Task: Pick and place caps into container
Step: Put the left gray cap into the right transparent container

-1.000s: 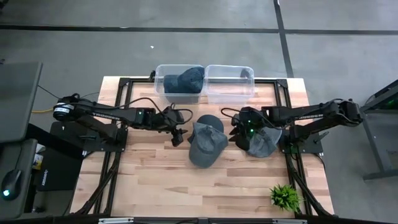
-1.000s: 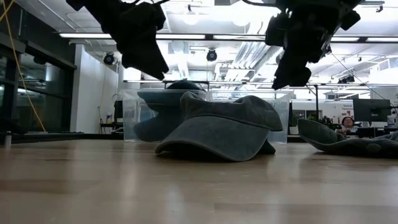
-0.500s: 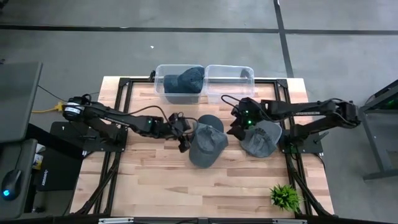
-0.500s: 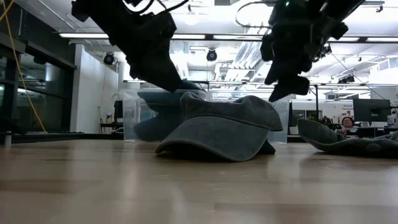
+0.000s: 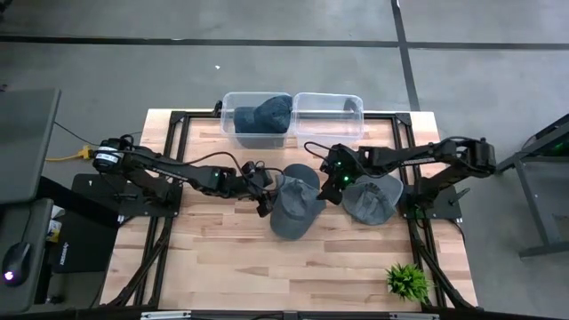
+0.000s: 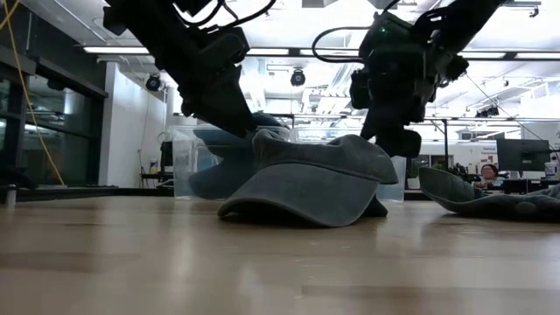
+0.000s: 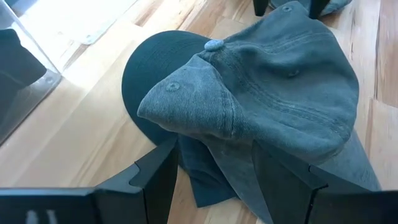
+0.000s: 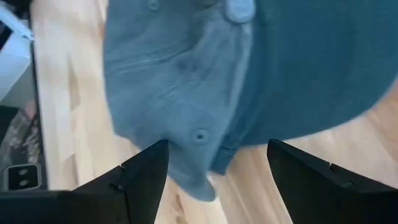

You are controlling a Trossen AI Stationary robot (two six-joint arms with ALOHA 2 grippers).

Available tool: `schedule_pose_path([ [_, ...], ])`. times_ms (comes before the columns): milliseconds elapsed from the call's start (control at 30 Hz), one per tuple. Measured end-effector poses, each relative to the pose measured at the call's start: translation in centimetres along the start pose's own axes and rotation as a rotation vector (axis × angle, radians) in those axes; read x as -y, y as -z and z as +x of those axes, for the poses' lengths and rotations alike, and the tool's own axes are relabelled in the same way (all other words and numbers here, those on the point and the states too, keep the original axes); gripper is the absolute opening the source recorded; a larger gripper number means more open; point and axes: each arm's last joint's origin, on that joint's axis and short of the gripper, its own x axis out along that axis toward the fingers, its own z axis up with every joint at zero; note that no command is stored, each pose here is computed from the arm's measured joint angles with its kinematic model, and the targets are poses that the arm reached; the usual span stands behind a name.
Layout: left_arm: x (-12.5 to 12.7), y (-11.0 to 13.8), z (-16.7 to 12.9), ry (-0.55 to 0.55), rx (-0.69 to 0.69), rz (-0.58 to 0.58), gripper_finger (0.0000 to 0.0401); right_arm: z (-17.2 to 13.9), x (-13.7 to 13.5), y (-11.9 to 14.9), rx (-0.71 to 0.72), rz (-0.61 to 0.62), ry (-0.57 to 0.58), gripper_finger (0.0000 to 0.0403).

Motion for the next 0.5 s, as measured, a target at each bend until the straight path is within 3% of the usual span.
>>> schedule_pose_path([
  [500, 0.0, 0.0, 0.0, -0.003, 0.003, -0.023, 0.0201, 0.4, -1.6, 0.1, -0.018, -0.043, -0.151, 0.0267],
])
